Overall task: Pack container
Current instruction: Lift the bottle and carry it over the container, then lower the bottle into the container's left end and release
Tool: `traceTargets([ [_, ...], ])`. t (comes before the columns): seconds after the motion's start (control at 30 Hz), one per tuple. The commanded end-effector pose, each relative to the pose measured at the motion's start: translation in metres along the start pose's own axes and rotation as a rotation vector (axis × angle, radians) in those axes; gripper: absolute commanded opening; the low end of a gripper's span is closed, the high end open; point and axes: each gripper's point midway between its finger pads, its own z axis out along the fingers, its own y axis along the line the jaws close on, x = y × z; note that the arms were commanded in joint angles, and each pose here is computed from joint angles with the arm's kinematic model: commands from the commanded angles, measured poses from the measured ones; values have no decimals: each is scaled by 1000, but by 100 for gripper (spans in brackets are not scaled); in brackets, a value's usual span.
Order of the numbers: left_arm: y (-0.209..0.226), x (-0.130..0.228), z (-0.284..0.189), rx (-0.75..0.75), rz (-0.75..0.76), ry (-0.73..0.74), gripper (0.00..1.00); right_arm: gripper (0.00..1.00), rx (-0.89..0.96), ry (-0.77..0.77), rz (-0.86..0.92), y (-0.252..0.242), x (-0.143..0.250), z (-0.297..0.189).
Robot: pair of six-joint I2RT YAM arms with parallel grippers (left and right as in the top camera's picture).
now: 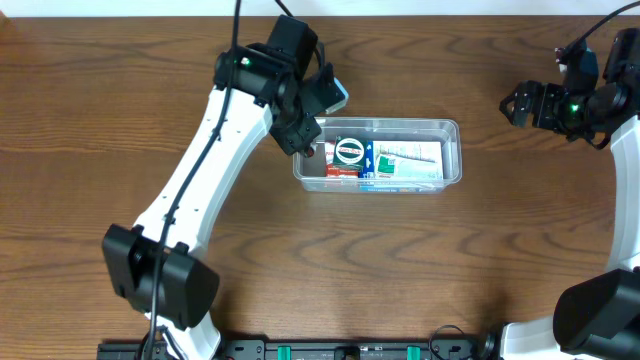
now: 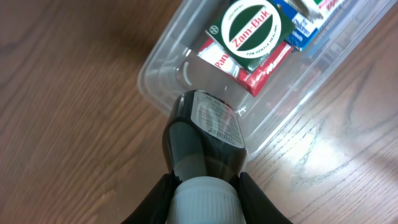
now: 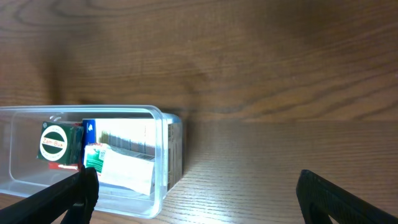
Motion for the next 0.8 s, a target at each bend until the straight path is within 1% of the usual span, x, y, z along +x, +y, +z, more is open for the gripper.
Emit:
traceTargets([
  [0.0,-7,-3,12,39,88,8,13,99,-2,-22,0,2,-4,-7],
  [0.23,-15,-4,40,85,161,63,13,99,-2,-22,0,2,-4,-7],
  [0.53,-16,0,76,128,157,127,13,99,-2,-22,0,2,-4,-7],
  [0.77,-15,2,93,141,155,149,13,99,-2,-22,0,2,-4,-7],
])
